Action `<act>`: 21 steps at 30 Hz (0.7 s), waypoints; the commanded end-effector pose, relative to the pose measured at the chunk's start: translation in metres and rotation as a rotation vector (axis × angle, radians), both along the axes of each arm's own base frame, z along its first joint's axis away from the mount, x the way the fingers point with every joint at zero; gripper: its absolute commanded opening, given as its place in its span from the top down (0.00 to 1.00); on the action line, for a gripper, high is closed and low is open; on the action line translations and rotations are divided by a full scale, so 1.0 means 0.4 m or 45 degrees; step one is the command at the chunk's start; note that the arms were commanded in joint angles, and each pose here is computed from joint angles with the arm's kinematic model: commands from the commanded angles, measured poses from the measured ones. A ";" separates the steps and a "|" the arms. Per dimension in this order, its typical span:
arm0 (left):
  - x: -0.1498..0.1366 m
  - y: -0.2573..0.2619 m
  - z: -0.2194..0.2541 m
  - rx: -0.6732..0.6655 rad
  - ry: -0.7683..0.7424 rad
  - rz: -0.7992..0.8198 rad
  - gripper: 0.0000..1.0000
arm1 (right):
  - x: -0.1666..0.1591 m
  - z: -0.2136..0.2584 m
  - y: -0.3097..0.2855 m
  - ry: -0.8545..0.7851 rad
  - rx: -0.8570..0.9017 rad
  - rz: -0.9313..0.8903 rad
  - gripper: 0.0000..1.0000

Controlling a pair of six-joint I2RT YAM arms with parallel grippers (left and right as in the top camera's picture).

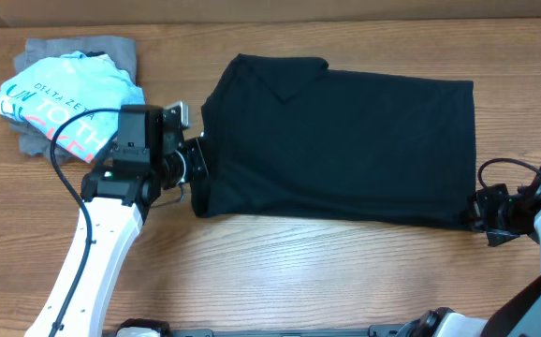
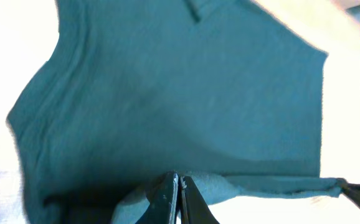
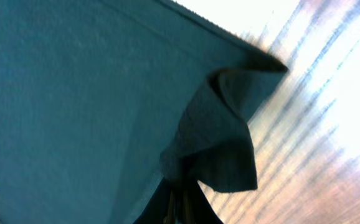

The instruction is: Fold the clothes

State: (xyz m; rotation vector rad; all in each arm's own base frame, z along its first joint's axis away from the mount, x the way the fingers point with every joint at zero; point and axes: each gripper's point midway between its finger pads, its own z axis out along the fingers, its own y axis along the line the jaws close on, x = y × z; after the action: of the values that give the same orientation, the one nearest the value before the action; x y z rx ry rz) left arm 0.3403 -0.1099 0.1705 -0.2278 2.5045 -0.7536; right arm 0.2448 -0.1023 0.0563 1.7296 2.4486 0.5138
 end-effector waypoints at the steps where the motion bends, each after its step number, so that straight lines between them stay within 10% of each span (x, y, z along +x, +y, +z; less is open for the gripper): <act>1: 0.033 -0.013 0.035 -0.038 -0.080 -0.024 0.96 | 0.024 0.002 -0.014 -0.018 -0.003 -0.045 0.96; 21: 0.155 -0.047 0.001 -0.056 -0.215 -0.043 0.95 | 0.070 0.011 -0.045 -0.101 -0.038 -0.134 0.96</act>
State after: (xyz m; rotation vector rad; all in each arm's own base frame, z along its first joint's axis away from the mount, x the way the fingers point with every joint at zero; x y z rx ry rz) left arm 0.3964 -0.1200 0.1708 -0.1538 2.3431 -0.7854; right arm 0.2647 -0.1159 0.0548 1.7868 2.3184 0.5194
